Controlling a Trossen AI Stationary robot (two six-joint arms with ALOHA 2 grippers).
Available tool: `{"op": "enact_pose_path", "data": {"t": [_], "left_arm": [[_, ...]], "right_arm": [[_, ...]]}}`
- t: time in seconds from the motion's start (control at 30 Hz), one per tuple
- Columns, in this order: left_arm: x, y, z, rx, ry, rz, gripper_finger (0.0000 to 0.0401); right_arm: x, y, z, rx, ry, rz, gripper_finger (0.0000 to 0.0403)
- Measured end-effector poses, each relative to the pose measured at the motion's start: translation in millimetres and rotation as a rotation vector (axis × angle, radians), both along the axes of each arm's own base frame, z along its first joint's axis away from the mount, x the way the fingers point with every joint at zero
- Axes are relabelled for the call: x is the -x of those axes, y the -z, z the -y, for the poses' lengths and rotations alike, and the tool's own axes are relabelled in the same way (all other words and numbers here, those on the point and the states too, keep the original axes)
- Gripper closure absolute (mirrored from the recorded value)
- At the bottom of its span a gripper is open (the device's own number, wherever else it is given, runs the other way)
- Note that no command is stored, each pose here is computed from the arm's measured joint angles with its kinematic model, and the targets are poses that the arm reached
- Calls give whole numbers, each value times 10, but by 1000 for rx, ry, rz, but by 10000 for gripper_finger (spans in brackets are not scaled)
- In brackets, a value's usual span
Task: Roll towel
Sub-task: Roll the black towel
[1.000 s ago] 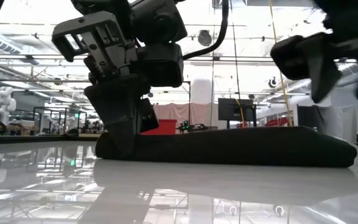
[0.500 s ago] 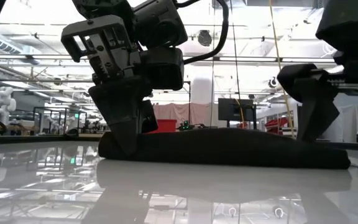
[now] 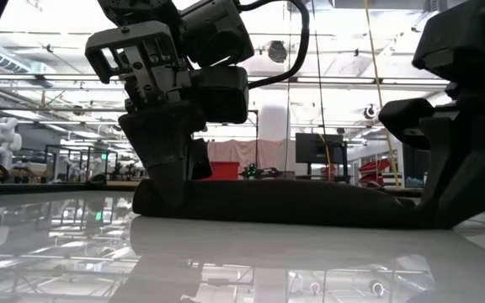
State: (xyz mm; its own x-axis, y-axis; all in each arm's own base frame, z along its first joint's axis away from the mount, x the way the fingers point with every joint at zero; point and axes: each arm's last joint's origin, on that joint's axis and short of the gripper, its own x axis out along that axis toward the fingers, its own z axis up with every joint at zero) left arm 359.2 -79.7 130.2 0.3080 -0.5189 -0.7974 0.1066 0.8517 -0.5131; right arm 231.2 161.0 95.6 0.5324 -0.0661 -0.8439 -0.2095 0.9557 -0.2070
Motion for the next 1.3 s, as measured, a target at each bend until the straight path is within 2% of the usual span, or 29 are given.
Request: {"op": "enact_pose_path", "data": {"t": [0.13,0.33,0.47,0.6,0.7,0.8,0.87,1.03,1.3], "left_arm": [[12,-15,-2,-3,5,-4,334],[75,-288,3,-48,43,74,264],[169,-539,92,-215,68,187,216],[278,-593,352,-437,188,284,187],[320,-477,601,-565,301,348,181],[324,-304,761,-680,348,372,180],[308,-228,825,-720,367,395,180],[314,-76,930,-832,396,406,179],[362,-89,1030,-997,386,451,179]], "right_arm": [[5,4,0,-44,33,-13,389],[-6,-27,24,-134,60,-48,399],[-18,-105,68,-202,68,-66,400],[-53,-167,135,-279,89,-86,400],[-78,-187,167,-316,94,-94,400],[-102,-189,199,-334,110,-96,401],[-112,-191,212,-339,121,-93,401],[-120,-194,215,-359,134,-95,401],[-148,-199,255,-401,210,-95,401]]}}
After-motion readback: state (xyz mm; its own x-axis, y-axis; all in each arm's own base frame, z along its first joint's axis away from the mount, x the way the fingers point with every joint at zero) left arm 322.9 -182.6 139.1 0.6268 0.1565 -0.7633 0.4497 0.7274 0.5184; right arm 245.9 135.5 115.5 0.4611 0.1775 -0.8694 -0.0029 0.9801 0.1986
